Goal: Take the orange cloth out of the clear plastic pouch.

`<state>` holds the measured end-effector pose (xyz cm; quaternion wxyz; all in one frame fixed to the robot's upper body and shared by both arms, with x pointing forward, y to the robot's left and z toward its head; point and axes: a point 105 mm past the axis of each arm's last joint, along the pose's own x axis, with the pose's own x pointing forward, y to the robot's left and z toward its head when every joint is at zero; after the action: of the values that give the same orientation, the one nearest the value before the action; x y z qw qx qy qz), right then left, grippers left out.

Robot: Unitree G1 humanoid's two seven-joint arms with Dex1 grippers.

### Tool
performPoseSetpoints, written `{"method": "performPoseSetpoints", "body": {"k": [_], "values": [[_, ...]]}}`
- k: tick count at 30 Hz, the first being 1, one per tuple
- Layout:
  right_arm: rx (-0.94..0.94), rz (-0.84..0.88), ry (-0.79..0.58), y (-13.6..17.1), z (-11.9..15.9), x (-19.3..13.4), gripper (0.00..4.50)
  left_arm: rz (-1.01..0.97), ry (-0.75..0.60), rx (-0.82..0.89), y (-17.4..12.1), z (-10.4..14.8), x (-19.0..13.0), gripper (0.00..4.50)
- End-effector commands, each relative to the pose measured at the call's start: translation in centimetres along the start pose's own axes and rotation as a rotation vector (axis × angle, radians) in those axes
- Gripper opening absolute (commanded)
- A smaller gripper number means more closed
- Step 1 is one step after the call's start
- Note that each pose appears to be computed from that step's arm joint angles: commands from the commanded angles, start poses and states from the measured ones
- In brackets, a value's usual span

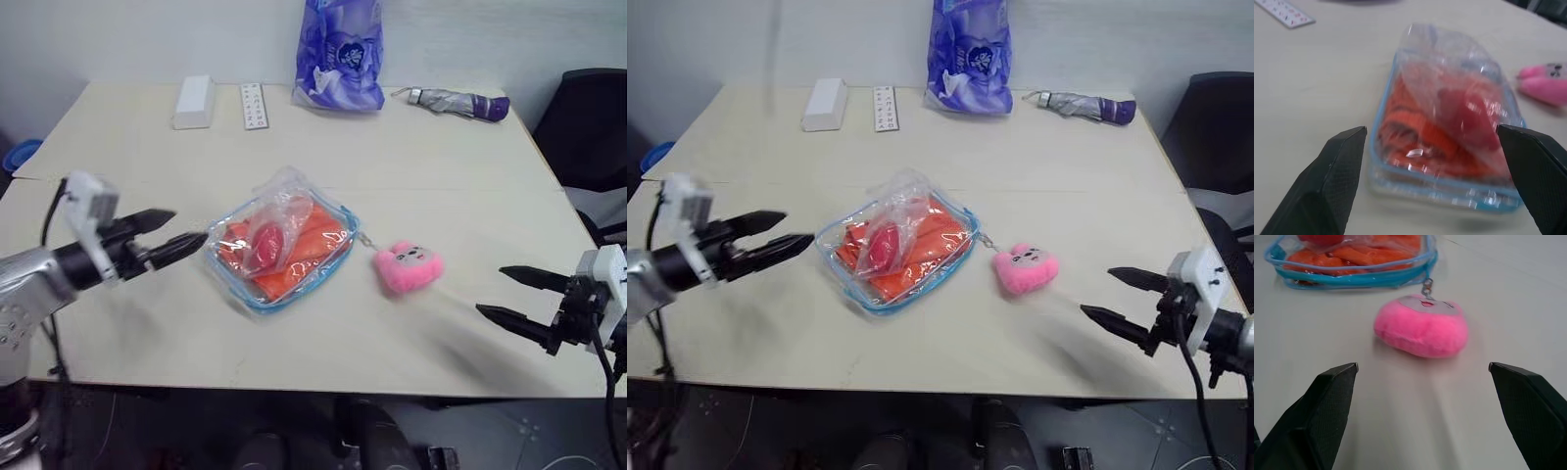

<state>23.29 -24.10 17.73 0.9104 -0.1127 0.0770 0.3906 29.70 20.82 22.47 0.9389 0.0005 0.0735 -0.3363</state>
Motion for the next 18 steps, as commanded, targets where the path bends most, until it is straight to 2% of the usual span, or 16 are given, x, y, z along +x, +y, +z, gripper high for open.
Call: {"method": "performPoseSetpoints", "body": {"k": [1, 5, 8, 15, 18], "values": [[-0.048, 0.054, -0.067, 2.4, 2.1, 1.3, 4.50, -0.023, 0.062, 0.014, -2.2, -0.2, 2.4, 4.47], [-0.058, 0.092, -0.083, 4.1, 2.5, 2.4, 4.50, -0.024, 0.130, -0.046, -3.3, -1.5, 5.4, 4.47], [-0.073, 0.096, -0.093, 4.6, 2.8, 3.1, 4.50, 0.089, 0.269, -0.050, -2.5, -4.1, 7.3, 4.47], [-0.084, 0.068, -0.114, 4.8, 3.4, 3.7, 4.50, 0.056, 0.267, -0.094, -4.0, -4.7, 10.2, 4.47], [-0.087, 0.055, -0.127, 4.9, 3.8, 4.0, 4.50, 0.058, 0.266, -0.078, -4.2, -4.8, 10.9, 3.84]]}}
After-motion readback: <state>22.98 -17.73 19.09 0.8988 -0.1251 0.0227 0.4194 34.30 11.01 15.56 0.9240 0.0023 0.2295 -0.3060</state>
